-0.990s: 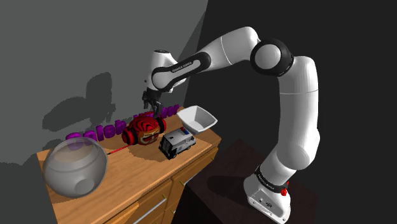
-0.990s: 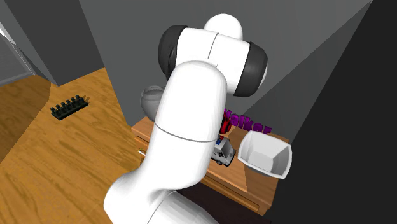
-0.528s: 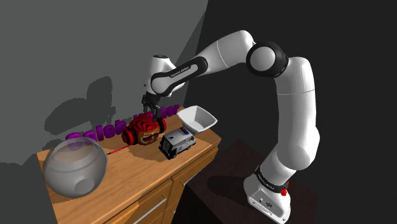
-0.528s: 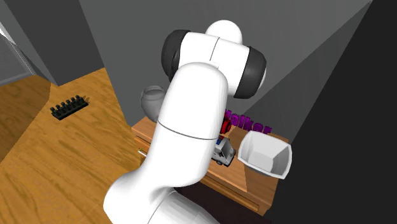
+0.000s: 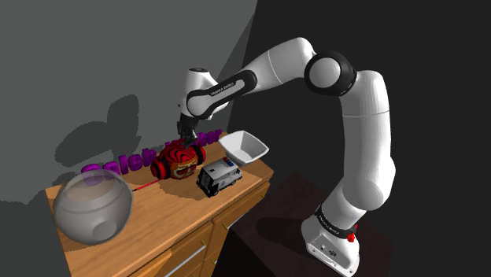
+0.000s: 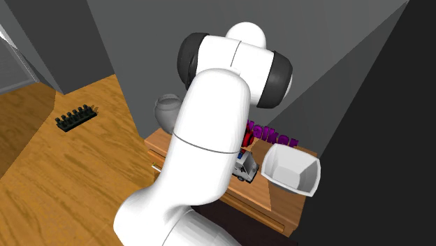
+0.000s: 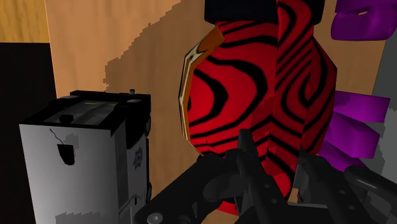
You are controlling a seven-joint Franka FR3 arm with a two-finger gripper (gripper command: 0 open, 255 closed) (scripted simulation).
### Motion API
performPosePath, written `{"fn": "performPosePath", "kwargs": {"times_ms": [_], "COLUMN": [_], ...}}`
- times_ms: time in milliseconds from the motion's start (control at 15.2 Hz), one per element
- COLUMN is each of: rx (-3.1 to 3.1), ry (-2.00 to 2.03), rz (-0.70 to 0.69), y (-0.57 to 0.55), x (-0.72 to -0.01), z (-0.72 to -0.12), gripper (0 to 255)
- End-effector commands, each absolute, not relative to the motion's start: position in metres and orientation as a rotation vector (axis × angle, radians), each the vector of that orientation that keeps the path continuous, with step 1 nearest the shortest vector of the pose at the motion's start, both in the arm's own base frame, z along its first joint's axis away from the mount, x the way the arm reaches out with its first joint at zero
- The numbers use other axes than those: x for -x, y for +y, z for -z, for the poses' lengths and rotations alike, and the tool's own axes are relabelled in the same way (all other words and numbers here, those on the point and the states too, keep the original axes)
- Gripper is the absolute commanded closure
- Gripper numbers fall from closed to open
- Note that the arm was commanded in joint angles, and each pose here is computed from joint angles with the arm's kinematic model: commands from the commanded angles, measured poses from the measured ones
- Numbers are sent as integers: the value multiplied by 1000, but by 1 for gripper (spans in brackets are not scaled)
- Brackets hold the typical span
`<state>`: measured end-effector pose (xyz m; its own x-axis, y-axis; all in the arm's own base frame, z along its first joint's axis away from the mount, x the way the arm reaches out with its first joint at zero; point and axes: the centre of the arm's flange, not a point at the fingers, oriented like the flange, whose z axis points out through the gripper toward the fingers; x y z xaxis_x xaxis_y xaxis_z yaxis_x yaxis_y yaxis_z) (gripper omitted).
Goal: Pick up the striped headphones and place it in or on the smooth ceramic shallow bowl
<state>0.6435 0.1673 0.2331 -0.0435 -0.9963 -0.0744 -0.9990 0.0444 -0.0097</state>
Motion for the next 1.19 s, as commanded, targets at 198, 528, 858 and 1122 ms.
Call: {"fn": "performPosePath", "kwargs": {"times_ms": [198,528,858,1122], "rx": [2129,2129,2129,2129], "ry": [2226,2226,2226,2226], "rz": [-68,-68,-68,-68], "y": [167,167,167,167], "x": [-643,-643,-643,-643], "z": [-233,-244,-270,-291], "gripper": [255,255,255,255]}}
